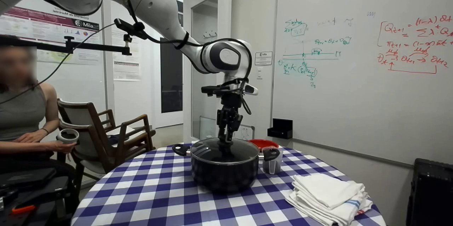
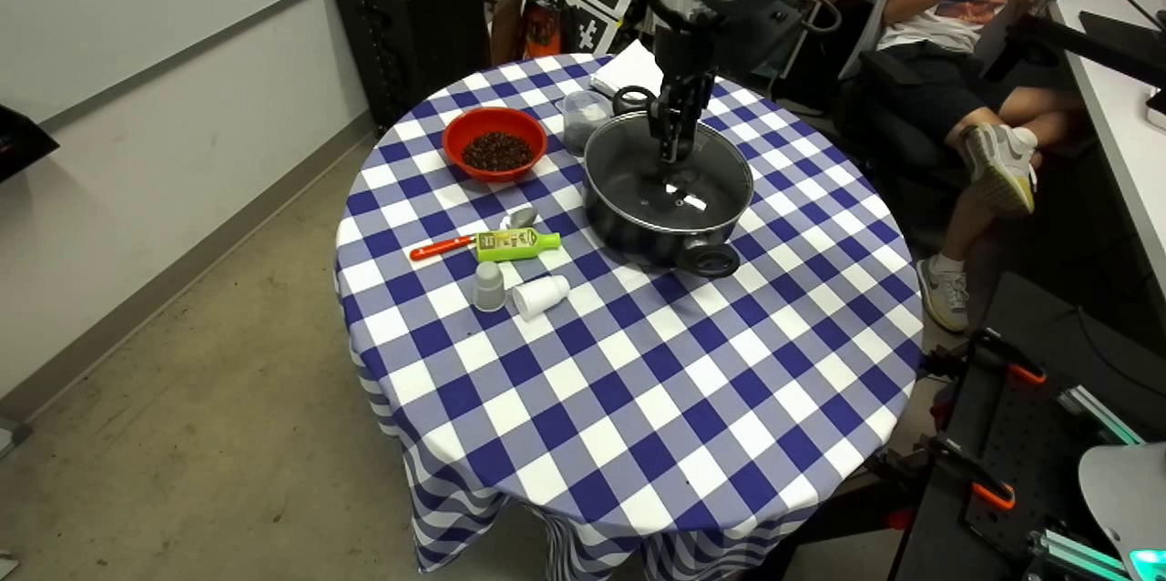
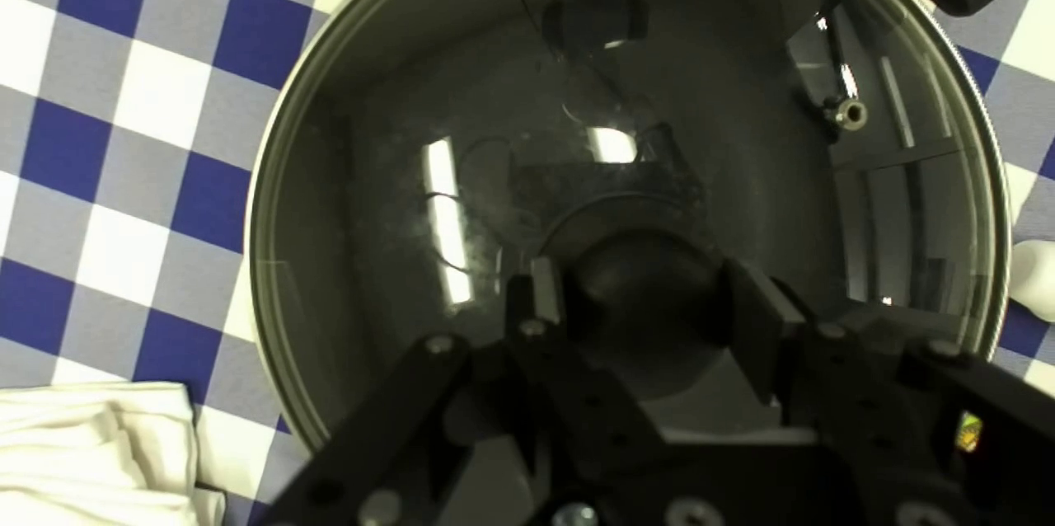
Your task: Remove the glass lid from the black pot
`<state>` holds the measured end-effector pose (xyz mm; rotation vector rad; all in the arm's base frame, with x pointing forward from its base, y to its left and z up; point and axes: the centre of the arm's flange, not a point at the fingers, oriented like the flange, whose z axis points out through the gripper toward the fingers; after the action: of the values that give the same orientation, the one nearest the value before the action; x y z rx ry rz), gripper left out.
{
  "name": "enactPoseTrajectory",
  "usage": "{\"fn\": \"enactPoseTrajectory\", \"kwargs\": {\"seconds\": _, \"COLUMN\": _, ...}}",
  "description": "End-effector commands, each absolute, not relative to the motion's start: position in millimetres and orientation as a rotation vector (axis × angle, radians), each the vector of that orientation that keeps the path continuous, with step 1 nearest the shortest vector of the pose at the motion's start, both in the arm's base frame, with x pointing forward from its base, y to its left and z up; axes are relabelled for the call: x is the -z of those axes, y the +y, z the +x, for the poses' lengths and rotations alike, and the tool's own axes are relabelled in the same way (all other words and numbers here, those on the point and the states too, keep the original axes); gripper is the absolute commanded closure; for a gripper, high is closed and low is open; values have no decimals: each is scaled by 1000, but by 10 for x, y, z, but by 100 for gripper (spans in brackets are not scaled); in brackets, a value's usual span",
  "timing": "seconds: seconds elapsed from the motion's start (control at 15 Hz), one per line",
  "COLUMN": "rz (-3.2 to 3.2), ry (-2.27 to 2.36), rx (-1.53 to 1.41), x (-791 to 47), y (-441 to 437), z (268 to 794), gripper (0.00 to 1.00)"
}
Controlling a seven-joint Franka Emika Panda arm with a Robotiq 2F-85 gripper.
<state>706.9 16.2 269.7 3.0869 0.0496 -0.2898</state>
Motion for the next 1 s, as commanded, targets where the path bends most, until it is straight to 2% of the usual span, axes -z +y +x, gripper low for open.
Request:
{"fn": "enactPoseTrajectory", "kwargs": {"seconds": 0.0, "rz": 3174, "ry": 159, "rx": 248, "x": -3065, "y": 76, "z": 7062, "gripper": 75}}
{"fn": "enactPoseTrajectory", "kwargs": {"seconds": 0.47, "rz": 3269, "ry": 385, "rx": -170, "x": -4284, "y": -505, "z": 6748, "gripper": 75}}
{"fn": "enactPoseTrajectory", "kwargs": {"seconds": 0.67, "rz": 3198, "ry": 262, "rx": -280, "x": -4674, "y": -952, "z": 6491, "gripper": 75}}
{"fn": "enactPoseTrajectory", "kwargs": {"seconds": 0.93, "rz": 3129, "ry": 17, "rx": -252, "x": -4669, "y": -1529, "z": 6050, "gripper": 75}}
